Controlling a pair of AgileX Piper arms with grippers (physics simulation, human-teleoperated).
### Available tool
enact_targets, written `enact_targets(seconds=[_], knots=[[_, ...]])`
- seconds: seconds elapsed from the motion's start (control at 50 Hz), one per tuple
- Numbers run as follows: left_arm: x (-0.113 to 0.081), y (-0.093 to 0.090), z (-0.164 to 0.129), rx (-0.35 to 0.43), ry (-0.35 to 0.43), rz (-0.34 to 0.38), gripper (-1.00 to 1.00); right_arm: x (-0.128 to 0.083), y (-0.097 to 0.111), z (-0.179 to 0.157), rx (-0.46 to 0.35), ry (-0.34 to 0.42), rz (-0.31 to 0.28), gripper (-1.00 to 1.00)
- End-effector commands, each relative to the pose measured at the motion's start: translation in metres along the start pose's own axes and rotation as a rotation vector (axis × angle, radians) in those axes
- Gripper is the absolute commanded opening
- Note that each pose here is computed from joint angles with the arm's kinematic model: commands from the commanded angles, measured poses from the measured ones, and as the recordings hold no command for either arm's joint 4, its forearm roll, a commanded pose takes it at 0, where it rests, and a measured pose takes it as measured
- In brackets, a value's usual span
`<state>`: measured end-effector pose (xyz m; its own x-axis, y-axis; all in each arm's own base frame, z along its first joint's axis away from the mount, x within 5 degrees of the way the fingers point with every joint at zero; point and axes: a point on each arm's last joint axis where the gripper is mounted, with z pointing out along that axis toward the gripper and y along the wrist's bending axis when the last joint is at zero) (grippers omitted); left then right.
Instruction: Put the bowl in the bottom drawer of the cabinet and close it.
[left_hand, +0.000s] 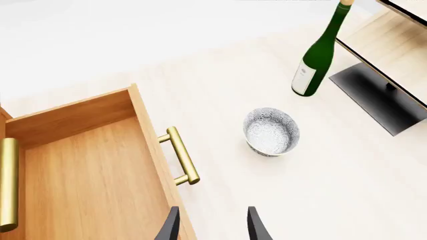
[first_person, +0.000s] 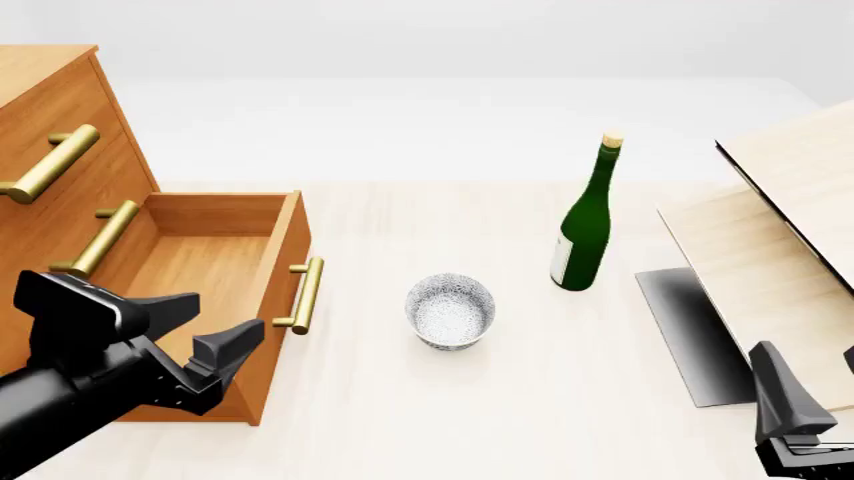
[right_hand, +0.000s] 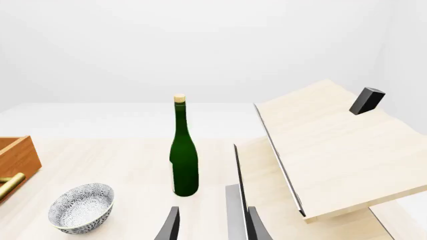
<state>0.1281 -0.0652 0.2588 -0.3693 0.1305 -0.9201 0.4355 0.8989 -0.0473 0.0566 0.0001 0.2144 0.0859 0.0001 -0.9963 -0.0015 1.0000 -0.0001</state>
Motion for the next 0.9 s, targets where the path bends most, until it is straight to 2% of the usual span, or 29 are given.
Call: enact_targets(seconds=[0.02,0.36,0.68,0.9], knots=[[-0.002,-0.003,0.009,0.016,0.025,-0.014,1.0,0.0,0.0,0.0,0.0,0.0,0.0,1.0],[-0.023,-0.013,0.017,0.065,0.018,-0.011,1.0,0.0,0.0,0.0,0.0,0.0,0.0,1.0],[-0.04,-0.016,0.024,0.068,0.022,0.007,1.0,0.0,0.0,0.0,0.0,0.0,0.0,1.0],[-0.049,-0.017,0.039,0.065,0.022,0.0,1.0,0.0,0.0,0.0,0.0,0.0,0.0,1.0]])
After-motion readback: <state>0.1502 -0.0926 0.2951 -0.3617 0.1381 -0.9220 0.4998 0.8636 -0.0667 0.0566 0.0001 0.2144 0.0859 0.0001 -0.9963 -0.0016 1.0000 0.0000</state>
